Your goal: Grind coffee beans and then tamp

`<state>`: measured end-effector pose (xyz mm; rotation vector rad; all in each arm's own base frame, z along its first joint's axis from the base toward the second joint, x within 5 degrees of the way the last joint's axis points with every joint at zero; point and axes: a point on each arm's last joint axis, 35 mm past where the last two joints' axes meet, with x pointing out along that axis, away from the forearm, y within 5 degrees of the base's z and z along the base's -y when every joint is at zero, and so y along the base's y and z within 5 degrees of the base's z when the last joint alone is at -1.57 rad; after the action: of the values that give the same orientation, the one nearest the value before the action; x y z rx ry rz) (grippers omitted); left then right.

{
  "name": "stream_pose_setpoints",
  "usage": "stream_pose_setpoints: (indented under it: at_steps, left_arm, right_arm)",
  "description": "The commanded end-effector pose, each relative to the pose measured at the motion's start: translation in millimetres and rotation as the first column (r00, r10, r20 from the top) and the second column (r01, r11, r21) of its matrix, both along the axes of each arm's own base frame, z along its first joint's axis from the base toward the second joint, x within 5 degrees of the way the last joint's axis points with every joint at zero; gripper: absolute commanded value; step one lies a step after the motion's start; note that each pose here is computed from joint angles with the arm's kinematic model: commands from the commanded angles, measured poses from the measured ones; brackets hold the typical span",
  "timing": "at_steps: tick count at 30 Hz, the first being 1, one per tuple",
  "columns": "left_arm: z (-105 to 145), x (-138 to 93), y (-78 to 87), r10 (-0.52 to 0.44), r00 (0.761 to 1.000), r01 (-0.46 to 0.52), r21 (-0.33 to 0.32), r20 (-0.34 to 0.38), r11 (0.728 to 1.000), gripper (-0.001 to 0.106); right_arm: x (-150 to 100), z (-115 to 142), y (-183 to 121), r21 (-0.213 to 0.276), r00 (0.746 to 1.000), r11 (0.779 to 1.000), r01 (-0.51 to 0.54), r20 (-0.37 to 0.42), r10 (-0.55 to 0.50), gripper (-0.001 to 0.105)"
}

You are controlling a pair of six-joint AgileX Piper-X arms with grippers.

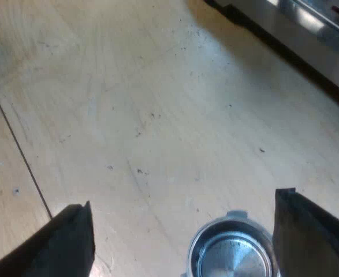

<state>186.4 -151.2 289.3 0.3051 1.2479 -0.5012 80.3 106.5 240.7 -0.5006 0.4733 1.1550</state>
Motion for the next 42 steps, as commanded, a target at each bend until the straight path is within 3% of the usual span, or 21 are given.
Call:
stream_pose_setpoints:
  at_steps: [1, 7, 13, 15, 20, 30, 31, 33, 34, 36, 42]
  left_arm:
    - [-12.2, 2.9, 17.2, 0.076, 0.997, -0.076, 0.014, -0.012, 0.997, 0.001]
    - [-42.1, 8.2, 43.7, 0.184, 0.981, -0.181, 0.053, -0.058, 0.982, 0.001]
    - [-62.1, 11.8, 62.5, 0.253, 0.965, -0.249, 0.063, -0.065, 0.966, 0.001]
    - [-79.6, 12.4, 76.1, 0.301, 0.951, -0.298, 0.046, -0.075, 0.953, 0.001]
    - [-91.7, 15.0, 86.7, 0.341, 0.936, -0.343, -0.020, -0.085, 0.939, 0.001]
    - [-95.9, 16.2, 91.5, 0.362, 0.929, -0.365, -0.027, -0.073, 0.931, 0.001]
    - [-96.2, 16.8, 92.8, 0.368, 0.927, -0.371, -0.029, -0.070, 0.928, 0.005]
    - [-102.0, 17.8, 92.6, 0.363, 0.927, -0.365, -0.008, -0.096, 0.931, 0.033]
    - [-112.0, 20.1, 91.6, 0.362, 0.922, -0.364, 0.016, -0.139, 0.931, 0.069]
    - [-117.0, 20.9, 91.4, 0.363, 0.918, -0.363, 0.031, -0.160, 0.931, 0.076]
    - [-121.4, 21.5, 91.3, 0.361, 0.916, -0.358, 0.045, -0.178, 0.932, 0.077]
  right_arm:
    - [3.5, 0.7, 5.2, 0.016, 1.000, 1.000, -0.025, 0.008, 0.025, 0.066]
    - [11.5, -2.1, 14.6, 0.025, 1.000, 0.999, -0.026, 0.014, 0.026, 0.066]
    - [17.4, -5.0, 21.6, 0.028, 1.000, 0.999, -0.027, 0.017, 0.026, 0.066]
    - [18.5, -7.3, 22.9, 0.019, 1.000, 0.999, -0.026, 0.009, 0.026, 0.066]
    - [19.1, -8.8, 23.5, 0.011, 1.000, 1.000, -0.026, 0.001, 0.026, 0.066]
    - [21.1, -9.1, 22.3, -0.015, 0.999, 1.000, 0.028, 0.032, -0.027, 0.066]
    - [21.4, -9.2, 22.1, -0.019, 0.999, 0.999, 0.036, 0.037, -0.035, 0.066]
    - [22.4, -9.3, 21.5, -0.032, 0.997, 0.997, 0.064, 0.053, -0.062, 0.066]
    - [22.7, -9.3, 21.2, -0.036, 0.996, 0.997, 0.073, 0.059, -0.071, 0.066]
    - [22.7, -9.3, 21.2, -0.036, 0.996, 0.997, 0.073, 0.059, -0.071, 0.066]
    - [22.7, -9.3, 21.2, -0.036, 0.996, 0.997, 0.073, 0.059, -0.071, 0.066]
